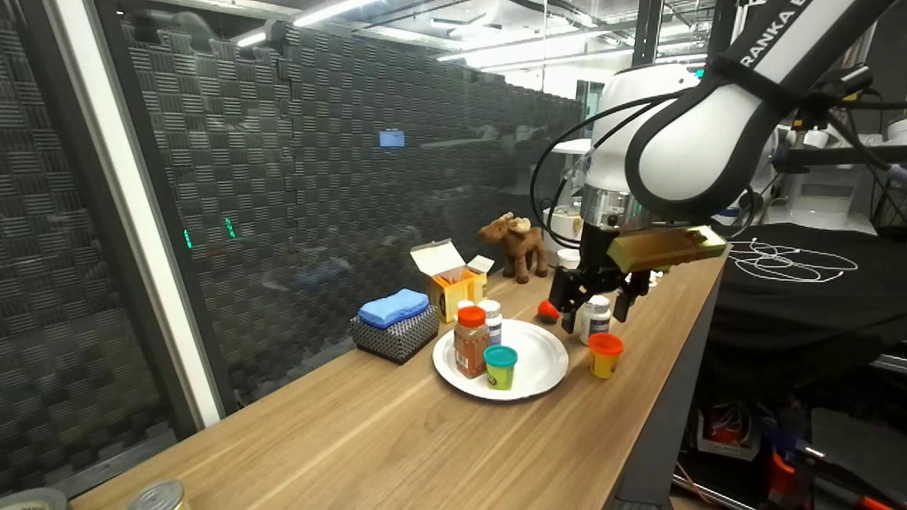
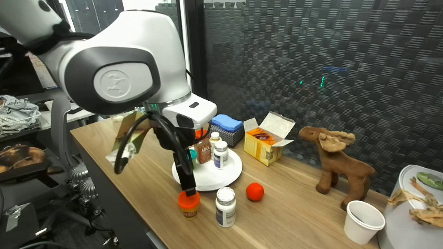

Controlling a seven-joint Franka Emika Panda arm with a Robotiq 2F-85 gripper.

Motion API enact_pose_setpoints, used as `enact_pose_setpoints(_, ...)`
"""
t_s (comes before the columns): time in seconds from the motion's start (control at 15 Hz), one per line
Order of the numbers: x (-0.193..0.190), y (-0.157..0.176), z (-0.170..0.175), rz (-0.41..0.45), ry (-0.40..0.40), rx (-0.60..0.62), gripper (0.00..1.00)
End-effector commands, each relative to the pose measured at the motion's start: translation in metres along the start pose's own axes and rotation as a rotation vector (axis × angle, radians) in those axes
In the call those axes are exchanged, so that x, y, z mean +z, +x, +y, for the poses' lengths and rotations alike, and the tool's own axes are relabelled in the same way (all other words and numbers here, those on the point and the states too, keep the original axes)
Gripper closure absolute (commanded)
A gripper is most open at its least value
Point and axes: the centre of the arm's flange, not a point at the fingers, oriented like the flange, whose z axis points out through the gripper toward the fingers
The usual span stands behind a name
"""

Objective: Put the objects surrounding the plate on to the plate.

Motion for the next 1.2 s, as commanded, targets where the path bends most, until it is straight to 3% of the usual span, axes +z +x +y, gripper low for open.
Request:
enact_pose_setpoints(0.0, 0.006, 0.014, -0.004, -0.022, -0.023, 0.011, 0.00)
enact_pose_setpoints(1.07, 0.039, 0.010, 0.003, -0.111, -0.083, 0.040, 0.00)
enact_pose_setpoints(1.13, 0.039, 0.011, 0.003, -0.113, -0.082, 0.043, 0.25)
